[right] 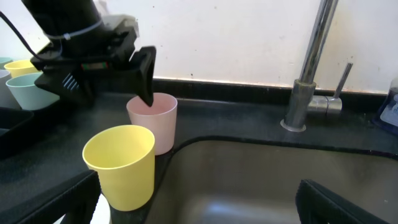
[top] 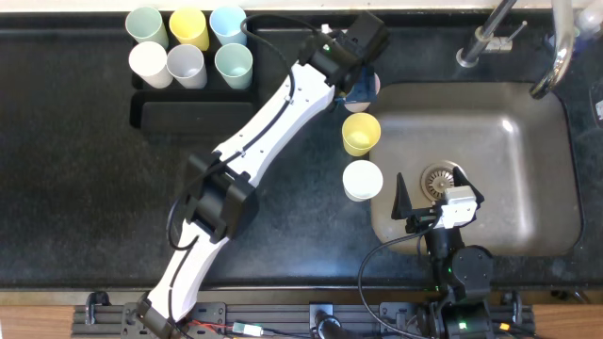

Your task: Store Cups

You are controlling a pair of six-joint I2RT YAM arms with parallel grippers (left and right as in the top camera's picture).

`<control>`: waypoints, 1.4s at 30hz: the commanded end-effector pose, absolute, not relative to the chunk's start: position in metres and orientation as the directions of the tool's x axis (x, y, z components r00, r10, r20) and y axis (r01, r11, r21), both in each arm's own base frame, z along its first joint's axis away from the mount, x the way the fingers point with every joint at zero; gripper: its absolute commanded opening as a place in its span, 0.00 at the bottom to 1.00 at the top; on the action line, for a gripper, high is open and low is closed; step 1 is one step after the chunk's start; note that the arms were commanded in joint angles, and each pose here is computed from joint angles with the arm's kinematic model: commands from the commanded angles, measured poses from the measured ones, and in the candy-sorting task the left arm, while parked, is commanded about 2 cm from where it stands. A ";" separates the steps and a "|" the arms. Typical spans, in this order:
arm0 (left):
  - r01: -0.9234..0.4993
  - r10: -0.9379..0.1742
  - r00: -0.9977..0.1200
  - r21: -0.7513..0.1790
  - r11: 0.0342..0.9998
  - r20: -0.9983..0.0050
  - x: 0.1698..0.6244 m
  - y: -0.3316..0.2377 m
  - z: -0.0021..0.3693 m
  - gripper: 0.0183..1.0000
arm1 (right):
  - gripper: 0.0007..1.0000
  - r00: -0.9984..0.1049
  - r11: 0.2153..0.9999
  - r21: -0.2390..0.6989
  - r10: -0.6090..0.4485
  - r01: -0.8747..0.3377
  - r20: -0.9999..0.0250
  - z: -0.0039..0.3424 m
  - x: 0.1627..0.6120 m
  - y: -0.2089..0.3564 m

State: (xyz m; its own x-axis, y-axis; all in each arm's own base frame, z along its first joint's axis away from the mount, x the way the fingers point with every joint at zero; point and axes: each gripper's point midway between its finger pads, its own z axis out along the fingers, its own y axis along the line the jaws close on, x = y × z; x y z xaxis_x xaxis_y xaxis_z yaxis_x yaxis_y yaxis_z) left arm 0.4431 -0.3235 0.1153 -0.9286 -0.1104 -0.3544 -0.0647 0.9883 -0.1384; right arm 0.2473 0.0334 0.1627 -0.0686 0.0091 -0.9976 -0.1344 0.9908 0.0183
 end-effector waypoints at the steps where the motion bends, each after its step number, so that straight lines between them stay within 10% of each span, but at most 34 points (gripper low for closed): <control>1: -0.084 -0.131 -0.924 -0.143 0.986 -0.361 0.457 -0.323 0.102 0.77 | 1.00 -0.065 0.992 0.017 0.010 -0.122 -0.998 0.160 0.248 0.031; 9: 0.007 -0.050 -0.924 -0.148 0.989 -0.379 0.463 -0.331 0.100 0.02 | 1.00 -0.065 0.992 0.017 0.010 -0.122 -0.998 0.160 0.248 0.031; 17: 0.081 -0.017 -0.801 -0.136 0.987 -0.599 0.464 -0.306 0.226 0.02 | 1.00 -0.065 0.992 0.017 0.010 -0.122 -0.998 0.160 0.248 0.031; 24: -0.087 -0.193 -0.600 -0.176 0.980 -0.776 0.404 -0.168 0.378 0.02 | 1.00 -0.065 0.992 0.017 0.010 -0.122 -0.998 0.160 0.248 0.031; 29: -0.407 -0.434 -0.555 -0.223 0.886 -0.710 0.365 -0.040 0.350 0.02 | 1.00 -0.065 0.992 0.017 0.010 -0.122 -0.998 0.160 0.248 0.031; 34: -0.722 -0.774 -0.384 -0.358 0.592 -0.504 0.339 0.032 0.289 0.02 | 1.00 -0.065 0.992 0.017 0.010 -0.122 -0.998 0.160 0.248 0.031; 42: -0.876 -0.915 -0.192 -0.359 0.323 -0.356 0.359 0.064 0.205 0.02 | 1.00 -0.065 0.992 0.017 0.010 -0.122 -0.998 0.160 0.248 0.031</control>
State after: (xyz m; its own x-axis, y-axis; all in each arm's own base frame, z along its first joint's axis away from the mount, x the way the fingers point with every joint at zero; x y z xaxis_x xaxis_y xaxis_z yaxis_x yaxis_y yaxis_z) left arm 0.3557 0.0624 0.2270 -0.3106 -0.8401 -0.4447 -0.8202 0.4734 -0.3213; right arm 0.2475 0.0325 0.1627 -0.0684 0.0083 -0.9976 -0.1288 0.9915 0.0171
